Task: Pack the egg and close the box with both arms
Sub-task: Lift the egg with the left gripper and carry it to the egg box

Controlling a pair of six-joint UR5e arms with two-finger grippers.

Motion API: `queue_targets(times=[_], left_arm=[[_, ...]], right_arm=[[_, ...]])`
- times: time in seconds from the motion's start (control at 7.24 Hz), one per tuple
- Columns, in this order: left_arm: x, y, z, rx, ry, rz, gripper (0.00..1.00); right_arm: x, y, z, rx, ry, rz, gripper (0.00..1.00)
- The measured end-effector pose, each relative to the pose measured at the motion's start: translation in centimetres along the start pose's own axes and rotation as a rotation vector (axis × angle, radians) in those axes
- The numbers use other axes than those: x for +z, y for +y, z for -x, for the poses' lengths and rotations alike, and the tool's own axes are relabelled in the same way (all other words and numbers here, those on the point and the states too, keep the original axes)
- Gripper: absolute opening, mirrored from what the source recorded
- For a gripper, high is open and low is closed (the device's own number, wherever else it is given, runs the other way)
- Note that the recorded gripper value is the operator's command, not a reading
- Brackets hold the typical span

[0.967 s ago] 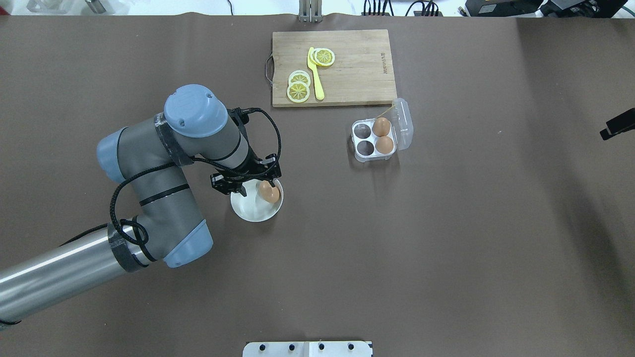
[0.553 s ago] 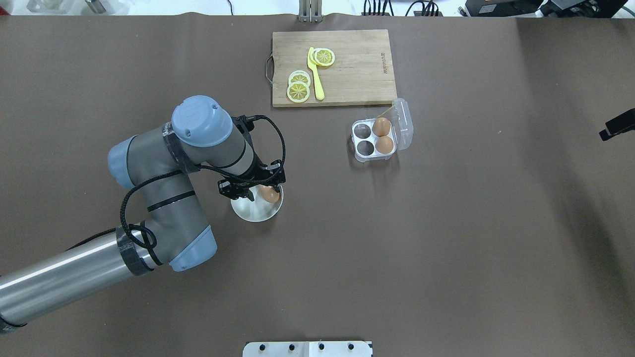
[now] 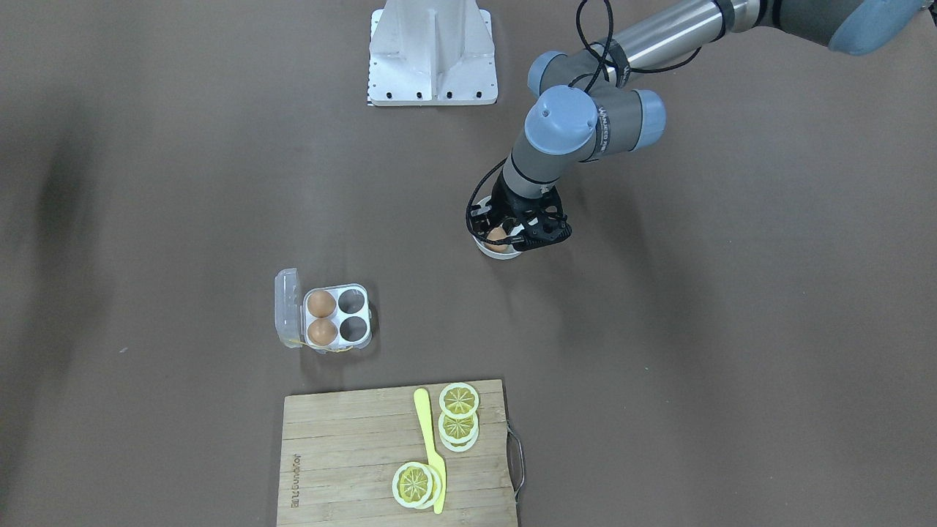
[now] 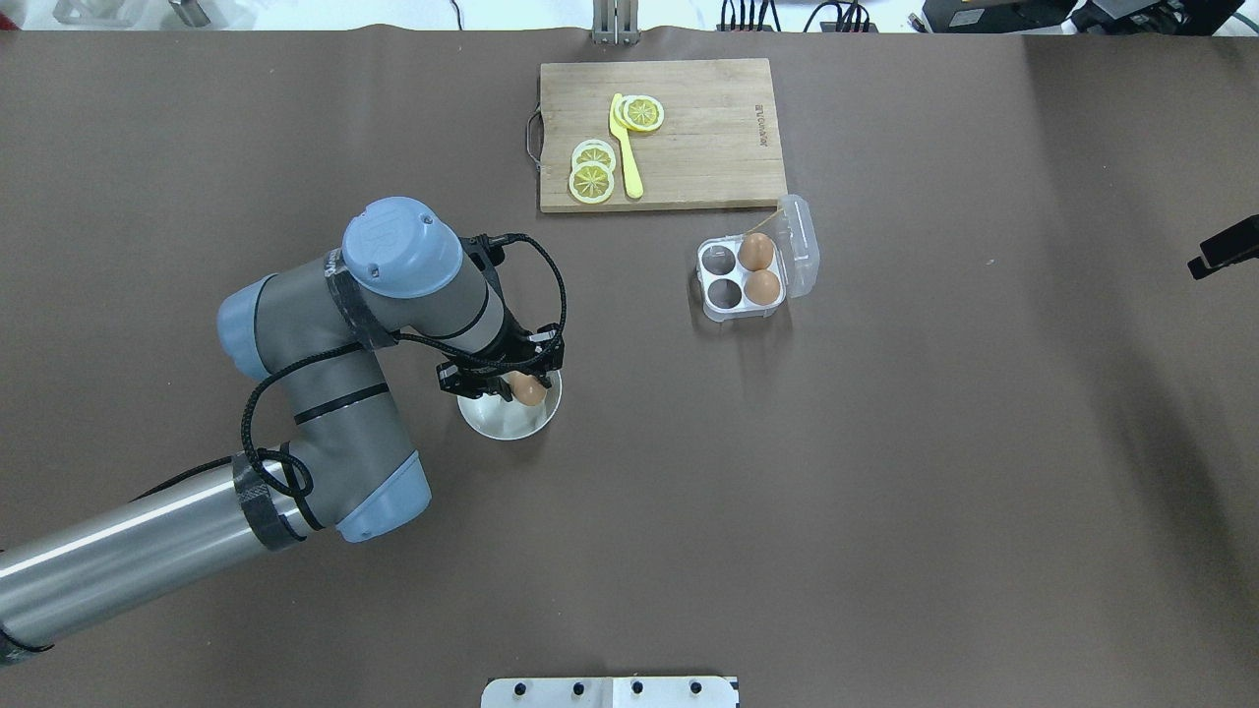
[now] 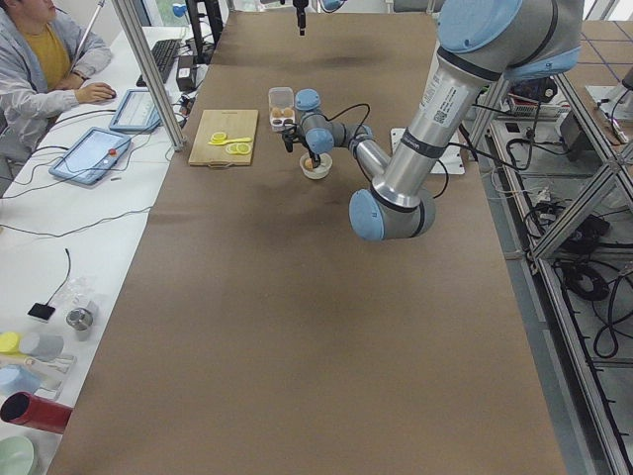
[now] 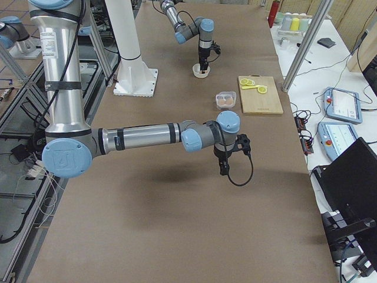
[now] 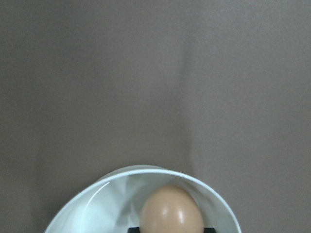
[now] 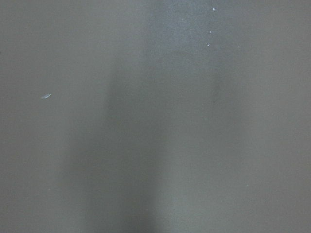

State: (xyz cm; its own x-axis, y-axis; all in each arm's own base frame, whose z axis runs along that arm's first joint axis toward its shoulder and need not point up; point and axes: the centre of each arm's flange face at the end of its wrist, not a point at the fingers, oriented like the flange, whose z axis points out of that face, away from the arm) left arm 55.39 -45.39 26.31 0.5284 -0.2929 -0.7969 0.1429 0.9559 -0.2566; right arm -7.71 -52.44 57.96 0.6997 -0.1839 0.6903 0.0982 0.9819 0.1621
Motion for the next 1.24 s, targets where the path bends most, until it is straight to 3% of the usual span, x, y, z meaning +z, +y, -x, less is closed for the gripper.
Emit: queue_targets(times=[0.28, 0.69, 0.83, 1.11, 1.24], left_arm=[[-1.4, -0.1, -0.3, 0.03, 0.054, -0.004, 0.0], [-6.8, -0.8, -1.9, 0.087, 0.158, -0.058, 0.0], [-8.1, -1.1, -3.2, 0.155, 0.183, -0.115, 0.0], [-10.5, -1.0, -7.9, 0.351, 0.243, -0.318, 0.0], [-10.2, -0.8, -10.2, 0.403, 0.305, -0.404, 0.0]], right_arm=[[0.1, 0.0, -0.1, 0.001, 0.001, 0.001, 1.0], [0.0, 0.0, -0.1, 0.001, 0.002, 0.0, 1.0], [0.0, 0.0, 0.0, 0.0, 0.001, -0.001, 1.0], [-0.1, -0.1, 0.1, -0.003, -0.001, -0.003, 1.0], [-0.2, -0.1, 0.2, -0.004, -0.002, -0.004, 1.0]])
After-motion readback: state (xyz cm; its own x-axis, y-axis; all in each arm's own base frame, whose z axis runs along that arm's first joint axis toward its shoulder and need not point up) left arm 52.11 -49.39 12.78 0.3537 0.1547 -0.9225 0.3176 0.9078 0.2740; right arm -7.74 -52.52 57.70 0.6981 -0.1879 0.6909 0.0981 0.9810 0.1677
